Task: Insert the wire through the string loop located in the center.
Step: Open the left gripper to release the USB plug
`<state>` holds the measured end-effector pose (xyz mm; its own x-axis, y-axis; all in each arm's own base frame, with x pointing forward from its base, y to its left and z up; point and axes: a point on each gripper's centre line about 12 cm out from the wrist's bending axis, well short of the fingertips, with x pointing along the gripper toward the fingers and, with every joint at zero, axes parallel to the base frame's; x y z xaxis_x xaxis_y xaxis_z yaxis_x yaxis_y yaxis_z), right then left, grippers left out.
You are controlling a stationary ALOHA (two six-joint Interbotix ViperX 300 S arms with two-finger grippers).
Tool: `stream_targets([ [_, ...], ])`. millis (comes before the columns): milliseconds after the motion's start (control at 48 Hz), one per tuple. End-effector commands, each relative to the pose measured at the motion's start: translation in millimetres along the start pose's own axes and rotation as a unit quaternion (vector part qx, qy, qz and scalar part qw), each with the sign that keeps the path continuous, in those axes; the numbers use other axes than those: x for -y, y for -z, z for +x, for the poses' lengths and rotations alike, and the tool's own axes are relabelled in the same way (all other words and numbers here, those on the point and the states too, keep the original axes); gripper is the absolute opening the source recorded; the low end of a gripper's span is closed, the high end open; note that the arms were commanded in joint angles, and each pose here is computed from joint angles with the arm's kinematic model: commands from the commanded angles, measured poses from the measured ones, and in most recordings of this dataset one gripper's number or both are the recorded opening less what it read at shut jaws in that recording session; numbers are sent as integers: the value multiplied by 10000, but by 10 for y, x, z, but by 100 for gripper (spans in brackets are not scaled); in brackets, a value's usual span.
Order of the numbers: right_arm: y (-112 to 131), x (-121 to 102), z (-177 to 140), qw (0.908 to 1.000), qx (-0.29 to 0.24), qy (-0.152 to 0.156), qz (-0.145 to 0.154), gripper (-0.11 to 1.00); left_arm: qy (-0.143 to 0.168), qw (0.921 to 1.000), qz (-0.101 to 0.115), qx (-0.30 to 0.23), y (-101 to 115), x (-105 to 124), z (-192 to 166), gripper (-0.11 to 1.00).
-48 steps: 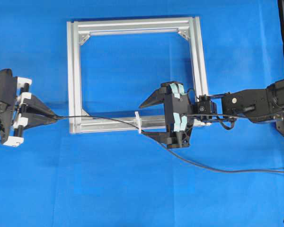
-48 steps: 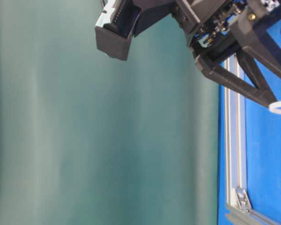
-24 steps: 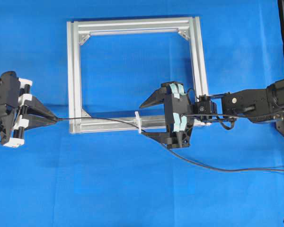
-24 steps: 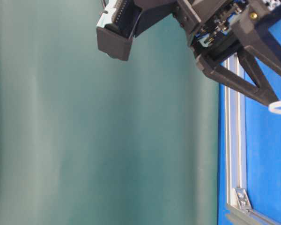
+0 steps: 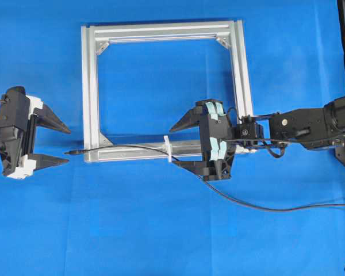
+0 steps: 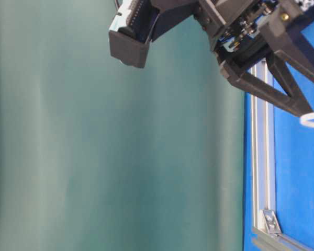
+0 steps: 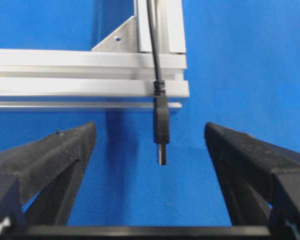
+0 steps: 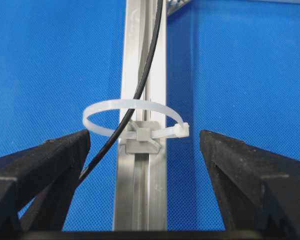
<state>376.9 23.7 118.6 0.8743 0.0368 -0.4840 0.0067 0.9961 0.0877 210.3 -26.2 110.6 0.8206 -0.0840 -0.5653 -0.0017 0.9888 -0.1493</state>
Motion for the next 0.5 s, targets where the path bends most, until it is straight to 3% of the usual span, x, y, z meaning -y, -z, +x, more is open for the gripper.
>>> stream_targets([
  [0, -139, -28, -50, 9998, 212, -43, -24, 97, 14, 9999, 3, 107, -70, 9, 14, 89],
  [250, -180, -33, -87, 9998, 211, -48, -22, 97, 28, 9998, 15, 174, -115, 19, 16, 90],
  [479, -317, -38, -230, 9998, 196, -52, -15, 97, 22, 9991, -5, 425, -341, 29, 3, 90],
])
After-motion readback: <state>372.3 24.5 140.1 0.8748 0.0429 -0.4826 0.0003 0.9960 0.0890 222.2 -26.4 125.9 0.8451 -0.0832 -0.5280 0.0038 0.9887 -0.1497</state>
